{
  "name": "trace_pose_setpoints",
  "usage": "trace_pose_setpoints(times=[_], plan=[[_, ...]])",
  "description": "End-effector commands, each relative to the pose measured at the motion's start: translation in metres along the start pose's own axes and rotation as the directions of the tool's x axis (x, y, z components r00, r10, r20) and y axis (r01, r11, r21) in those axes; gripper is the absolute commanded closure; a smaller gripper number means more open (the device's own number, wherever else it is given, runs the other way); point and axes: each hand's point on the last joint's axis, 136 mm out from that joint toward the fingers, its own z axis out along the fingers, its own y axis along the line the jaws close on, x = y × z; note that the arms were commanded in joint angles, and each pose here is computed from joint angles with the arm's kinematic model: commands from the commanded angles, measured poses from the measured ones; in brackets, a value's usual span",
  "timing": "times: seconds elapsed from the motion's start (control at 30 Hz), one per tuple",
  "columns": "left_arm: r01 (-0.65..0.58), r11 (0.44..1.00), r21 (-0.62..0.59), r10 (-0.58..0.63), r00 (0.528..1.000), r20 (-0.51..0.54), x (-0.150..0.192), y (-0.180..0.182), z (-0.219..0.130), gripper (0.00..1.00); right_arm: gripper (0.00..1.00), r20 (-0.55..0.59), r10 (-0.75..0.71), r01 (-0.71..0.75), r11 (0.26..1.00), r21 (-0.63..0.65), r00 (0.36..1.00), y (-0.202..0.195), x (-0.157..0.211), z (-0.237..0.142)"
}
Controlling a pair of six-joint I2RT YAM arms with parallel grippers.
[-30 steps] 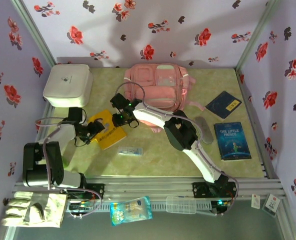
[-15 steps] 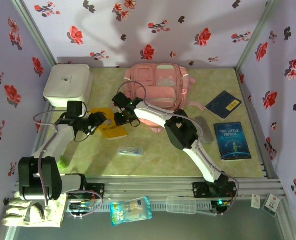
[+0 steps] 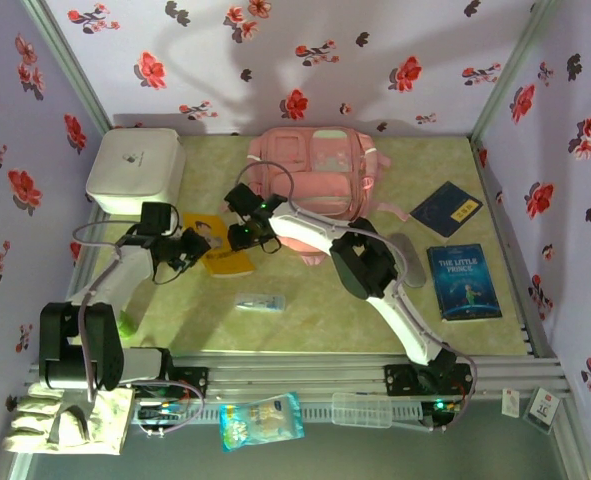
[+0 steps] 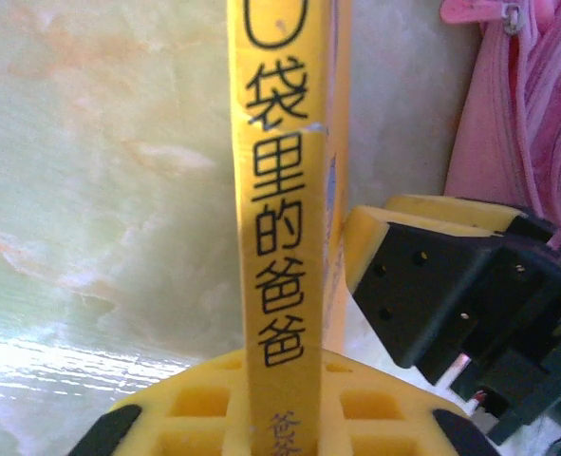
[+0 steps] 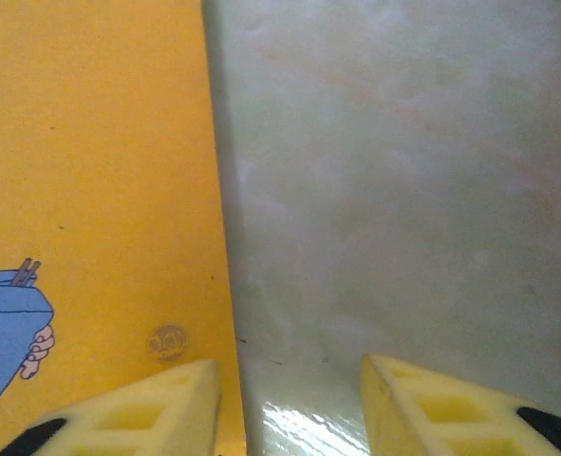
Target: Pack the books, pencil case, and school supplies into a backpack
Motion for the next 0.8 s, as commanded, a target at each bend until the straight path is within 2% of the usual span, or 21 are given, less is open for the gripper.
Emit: trace_pose_setpoints(times=[0.0,0.2,0.3,0.37,0.43,0.57,0.77], plan=[[-0.062,0.996,0.058,0.057,0.995,0.077,-0.016,-0.028,-0.023,1.0,0.47,0.153,0.047,-0.041,0.998,-0.044,0.987,0.003,-0.042,-0.064],[-0.142,0.976,0.168,0.113,0.979,0.17,-0.034,-0.075,-0.058,1.0,0.26,0.357,0.205,-0.176,0.978,-0.114,0.911,-0.029,-0.068,-0.142],[-0.166,0.948,0.271,0.104,0.968,0.226,-0.045,-0.107,-0.075,1.0,0.23,0.402,0.302,-0.26,0.953,-0.158,0.864,-0.05,-0.068,-0.166],[-0.168,0.914,0.369,0.073,0.964,0.257,-0.052,-0.131,-0.086,1.0,0.23,0.399,0.395,-0.341,0.918,-0.204,0.827,-0.065,-0.065,-0.177],[-0.162,0.868,0.469,0.033,0.962,0.272,-0.059,-0.155,-0.097,1.0,0.23,0.364,0.503,-0.392,0.855,-0.338,0.784,-0.069,-0.066,-0.186],[-0.151,0.804,0.576,-0.027,0.957,0.289,-0.07,-0.185,-0.11,1.0,0.18,0.29,0.657,-0.442,0.71,-0.548,0.696,-0.077,-0.067,-0.201],[-0.099,0.708,0.699,-0.112,0.962,0.249,-0.088,-0.225,-0.111,1.0,0.07,0.219,0.707,-0.348,0.563,-0.75,0.672,-0.06,-0.079,-0.222]])
